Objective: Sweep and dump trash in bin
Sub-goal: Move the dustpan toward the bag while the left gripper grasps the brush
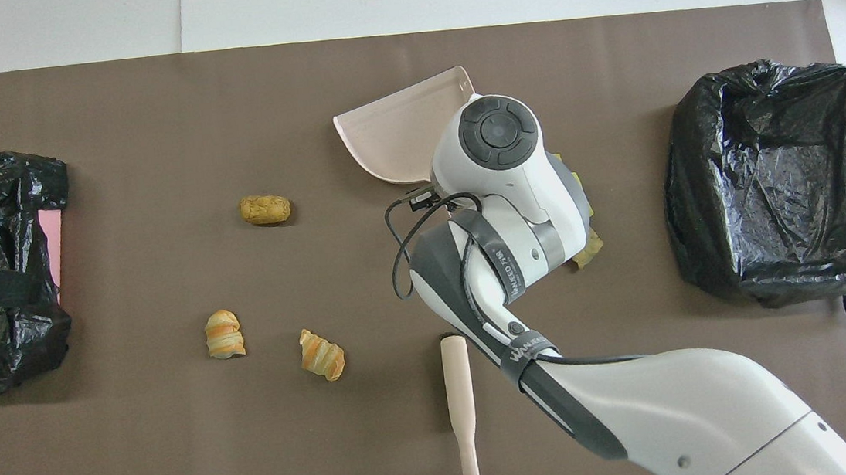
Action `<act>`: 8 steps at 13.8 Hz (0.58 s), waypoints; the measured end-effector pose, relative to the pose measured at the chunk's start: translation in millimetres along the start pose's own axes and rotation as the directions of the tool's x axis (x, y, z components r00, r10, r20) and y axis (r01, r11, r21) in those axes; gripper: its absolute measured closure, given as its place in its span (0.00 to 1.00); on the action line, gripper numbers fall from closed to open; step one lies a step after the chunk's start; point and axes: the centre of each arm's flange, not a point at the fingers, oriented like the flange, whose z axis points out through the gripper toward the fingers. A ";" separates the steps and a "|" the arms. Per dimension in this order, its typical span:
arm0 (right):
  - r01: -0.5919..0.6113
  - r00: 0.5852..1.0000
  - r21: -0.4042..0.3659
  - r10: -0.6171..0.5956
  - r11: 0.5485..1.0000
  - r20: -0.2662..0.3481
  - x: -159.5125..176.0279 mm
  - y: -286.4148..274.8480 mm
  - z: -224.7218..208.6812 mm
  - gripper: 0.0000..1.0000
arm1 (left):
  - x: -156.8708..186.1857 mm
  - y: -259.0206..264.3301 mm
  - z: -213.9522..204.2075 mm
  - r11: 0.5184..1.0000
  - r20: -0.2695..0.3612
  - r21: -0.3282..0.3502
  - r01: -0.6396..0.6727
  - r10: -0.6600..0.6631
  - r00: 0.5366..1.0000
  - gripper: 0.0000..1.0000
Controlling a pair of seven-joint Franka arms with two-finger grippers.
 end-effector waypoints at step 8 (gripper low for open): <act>0.395 0.913 0.030 -0.396 0.918 0.093 -18.6 101.7 -78.9 0.68 | -21.5 193.1 111.2 0.998 0.042 0.031 -0.054 0.053 0.998 0.00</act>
